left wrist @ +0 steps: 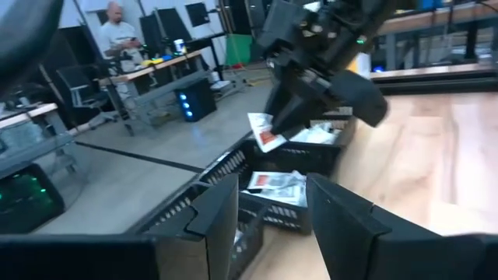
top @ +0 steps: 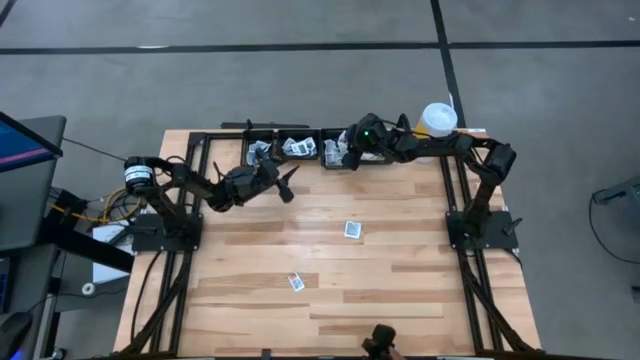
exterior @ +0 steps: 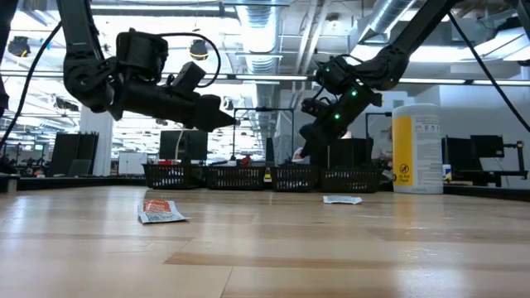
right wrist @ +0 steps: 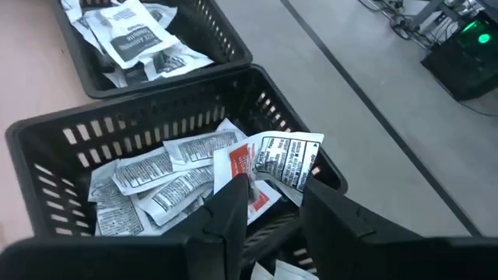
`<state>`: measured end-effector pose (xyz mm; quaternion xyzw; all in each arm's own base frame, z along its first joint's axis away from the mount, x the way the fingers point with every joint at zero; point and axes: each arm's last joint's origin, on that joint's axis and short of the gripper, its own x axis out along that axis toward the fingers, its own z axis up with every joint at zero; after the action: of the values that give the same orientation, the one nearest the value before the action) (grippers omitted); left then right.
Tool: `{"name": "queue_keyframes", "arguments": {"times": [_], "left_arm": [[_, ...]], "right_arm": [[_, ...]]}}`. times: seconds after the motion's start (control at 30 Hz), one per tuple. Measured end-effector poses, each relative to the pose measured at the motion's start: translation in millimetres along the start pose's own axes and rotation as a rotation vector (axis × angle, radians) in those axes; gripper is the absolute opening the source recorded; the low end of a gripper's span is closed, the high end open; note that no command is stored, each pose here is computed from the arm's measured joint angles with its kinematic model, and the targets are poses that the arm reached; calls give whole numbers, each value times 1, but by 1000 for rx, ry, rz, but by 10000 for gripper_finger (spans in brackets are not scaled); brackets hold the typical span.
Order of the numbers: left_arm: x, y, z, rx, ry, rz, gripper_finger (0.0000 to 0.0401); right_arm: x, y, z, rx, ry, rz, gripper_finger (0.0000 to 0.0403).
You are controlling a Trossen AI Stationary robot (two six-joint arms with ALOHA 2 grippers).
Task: Pick & Place First Aid Supplies
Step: Put the orange ointment pack into the middle right black bin
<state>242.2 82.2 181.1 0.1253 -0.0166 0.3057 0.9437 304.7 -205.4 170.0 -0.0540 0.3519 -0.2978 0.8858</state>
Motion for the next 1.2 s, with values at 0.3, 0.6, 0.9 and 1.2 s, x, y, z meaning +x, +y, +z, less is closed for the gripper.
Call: {"name": "queue_keyframes", "arguments": {"times": [0.3, 0.6, 0.9, 1.2], "left_arm": [[3, 9, -1, 2, 3, 37, 154], [3, 8, -1, 1, 2, 36, 154], [3, 8, -1, -13, 2, 36, 154], [0, -2, 2, -23, -7, -7, 154]], "right_arm": [[-2, 12, 4, -80, -15, 25, 117], [-3, 15, 5, -94, -19, 32, 182], [-4, 22, 6, -106, -26, 48, 214], [-12, 53, 13, -158, -55, 114, 208]]}}
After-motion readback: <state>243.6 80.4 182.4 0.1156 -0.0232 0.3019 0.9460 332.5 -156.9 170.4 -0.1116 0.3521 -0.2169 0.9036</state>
